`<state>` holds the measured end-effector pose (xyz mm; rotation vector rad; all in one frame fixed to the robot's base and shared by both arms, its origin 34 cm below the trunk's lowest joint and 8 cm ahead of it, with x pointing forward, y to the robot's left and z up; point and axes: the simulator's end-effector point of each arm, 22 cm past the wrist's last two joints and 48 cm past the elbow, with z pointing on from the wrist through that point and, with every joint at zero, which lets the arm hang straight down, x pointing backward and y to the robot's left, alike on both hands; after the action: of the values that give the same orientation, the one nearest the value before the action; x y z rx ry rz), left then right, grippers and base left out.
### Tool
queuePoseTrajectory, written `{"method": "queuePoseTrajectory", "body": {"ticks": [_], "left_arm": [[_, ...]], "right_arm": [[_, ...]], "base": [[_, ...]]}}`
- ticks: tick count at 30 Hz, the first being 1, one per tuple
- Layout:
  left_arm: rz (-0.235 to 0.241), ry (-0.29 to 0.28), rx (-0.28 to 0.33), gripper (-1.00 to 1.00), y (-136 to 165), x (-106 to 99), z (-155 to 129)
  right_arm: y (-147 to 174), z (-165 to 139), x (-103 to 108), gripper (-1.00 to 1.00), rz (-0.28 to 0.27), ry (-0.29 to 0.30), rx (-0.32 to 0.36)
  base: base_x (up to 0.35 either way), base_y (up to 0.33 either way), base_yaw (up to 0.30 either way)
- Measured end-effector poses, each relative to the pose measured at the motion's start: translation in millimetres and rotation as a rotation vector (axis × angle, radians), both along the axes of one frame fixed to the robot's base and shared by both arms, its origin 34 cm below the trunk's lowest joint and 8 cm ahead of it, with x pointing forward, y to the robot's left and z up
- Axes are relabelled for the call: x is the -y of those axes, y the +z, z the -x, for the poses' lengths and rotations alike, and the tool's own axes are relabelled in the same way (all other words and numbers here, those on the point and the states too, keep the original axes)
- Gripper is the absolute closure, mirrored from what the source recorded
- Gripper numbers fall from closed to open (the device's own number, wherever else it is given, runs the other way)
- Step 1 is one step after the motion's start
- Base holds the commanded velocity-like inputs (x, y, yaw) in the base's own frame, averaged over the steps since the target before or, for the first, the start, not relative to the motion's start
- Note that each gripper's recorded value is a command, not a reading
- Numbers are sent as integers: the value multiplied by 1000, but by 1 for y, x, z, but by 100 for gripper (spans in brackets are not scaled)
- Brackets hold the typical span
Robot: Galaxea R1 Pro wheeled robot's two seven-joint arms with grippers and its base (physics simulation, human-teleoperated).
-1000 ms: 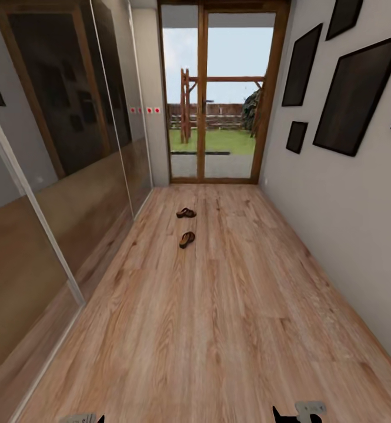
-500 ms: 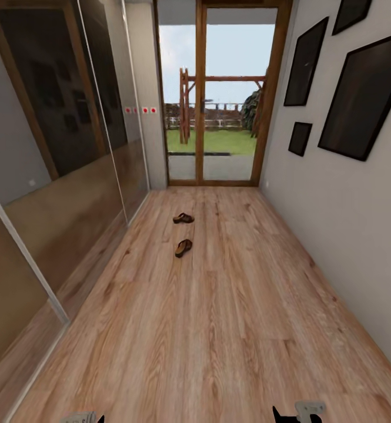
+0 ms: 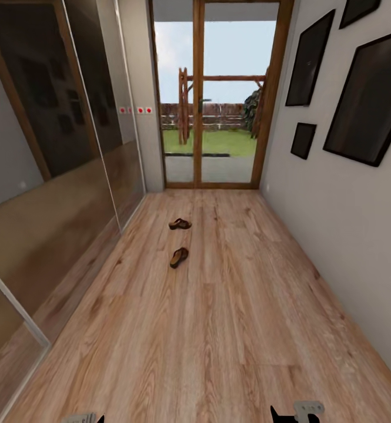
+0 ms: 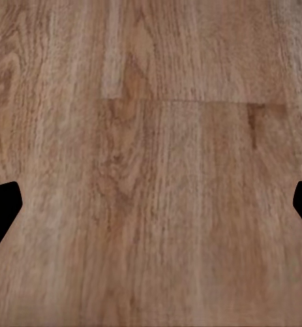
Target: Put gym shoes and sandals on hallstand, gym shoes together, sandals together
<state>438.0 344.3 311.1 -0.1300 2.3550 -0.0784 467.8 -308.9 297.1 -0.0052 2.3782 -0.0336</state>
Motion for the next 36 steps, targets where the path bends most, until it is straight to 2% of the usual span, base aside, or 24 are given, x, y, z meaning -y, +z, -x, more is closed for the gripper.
{"method": "queuePoseTrajectory", "body": {"ticks": [15,36], "left_arm": [[0,2,0,-100,0,0,0],[0,2,0,-100,0,0,0]], "right_arm": [[0,0,1,-100,1,-1,0],[0,0,1,-100,1,-2,0]], "base": [[338,-19,0],[307,160,0]]}}
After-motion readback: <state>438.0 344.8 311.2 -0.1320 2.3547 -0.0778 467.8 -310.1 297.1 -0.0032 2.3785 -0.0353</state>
